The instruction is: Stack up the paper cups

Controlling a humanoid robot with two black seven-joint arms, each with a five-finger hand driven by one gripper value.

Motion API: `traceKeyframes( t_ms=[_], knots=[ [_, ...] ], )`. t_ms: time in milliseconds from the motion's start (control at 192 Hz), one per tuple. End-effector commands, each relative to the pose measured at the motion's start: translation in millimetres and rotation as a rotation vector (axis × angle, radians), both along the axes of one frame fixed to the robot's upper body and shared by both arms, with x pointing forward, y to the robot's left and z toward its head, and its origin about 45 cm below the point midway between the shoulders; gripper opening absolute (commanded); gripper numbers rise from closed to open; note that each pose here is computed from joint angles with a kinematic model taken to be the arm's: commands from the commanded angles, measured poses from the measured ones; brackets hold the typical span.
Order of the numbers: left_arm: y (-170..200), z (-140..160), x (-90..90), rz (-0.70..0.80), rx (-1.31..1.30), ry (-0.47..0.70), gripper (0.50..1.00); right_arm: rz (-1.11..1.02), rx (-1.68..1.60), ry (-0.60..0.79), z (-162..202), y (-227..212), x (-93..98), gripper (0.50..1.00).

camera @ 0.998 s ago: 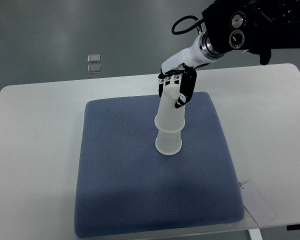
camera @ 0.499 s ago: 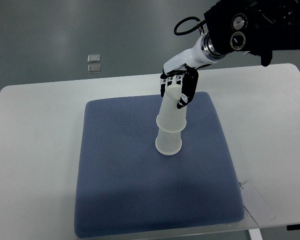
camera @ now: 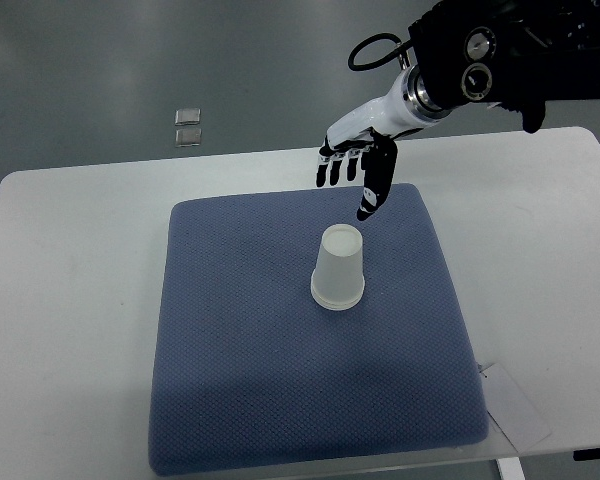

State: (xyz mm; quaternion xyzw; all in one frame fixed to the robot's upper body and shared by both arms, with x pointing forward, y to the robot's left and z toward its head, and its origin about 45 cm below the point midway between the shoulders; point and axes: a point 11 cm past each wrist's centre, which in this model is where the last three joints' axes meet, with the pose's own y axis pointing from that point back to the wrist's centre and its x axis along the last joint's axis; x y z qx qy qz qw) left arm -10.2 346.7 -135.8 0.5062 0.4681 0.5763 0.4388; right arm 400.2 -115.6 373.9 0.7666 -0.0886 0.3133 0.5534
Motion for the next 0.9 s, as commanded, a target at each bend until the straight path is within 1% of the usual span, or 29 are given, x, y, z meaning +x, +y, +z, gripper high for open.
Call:
traceKeyframes(
  t_ms=[0, 172, 234, 385, 520, 640, 796, 894],
  knots=[
    [0.0, 0.0, 0.0, 0.0, 0.0, 0.0, 1.0, -0.001, 0.002, -0.002, 1.1, -0.6, 0.3, 0.832],
    [0.0, 0.0, 0.0, 0.0, 0.0, 0.0, 1.0, -0.016, 0.019, -0.009, 5.2, -4.7, 3.2, 0.834],
    [0.0, 0.0, 0.0, 0.0, 0.0, 0.0, 1.0, -0.039, 0.04, -0.025, 9.3, -10.6, 8.9, 0.834],
    [0.0, 0.0, 0.0, 0.0, 0.0, 0.0, 1.0, -0.133, 0.126, -0.033, 6.4, -30.5, 25.9, 0.832],
    [0.0, 0.0, 0.0, 0.0, 0.0, 0.0, 1.0, -0.306, 0.369, -0.013, -0.5, -52.2, 44.7, 0.834],
    [0.0, 0.0, 0.0, 0.0, 0.0, 0.0, 1.0, -0.498, 0.628, -0.003, -16.5, -77.1, 61.6, 0.832],
    [0.0, 0.0, 0.0, 0.0, 0.0, 0.0, 1.0, -0.686, 0.967, 0.039, -32.2, -102.8, 71.1, 0.834],
    [0.0, 0.0, 0.0, 0.0, 0.0, 0.0, 1.0, -0.853, 1.199, 0.076, -45.3, -128.2, 77.7, 0.832]
  ],
)
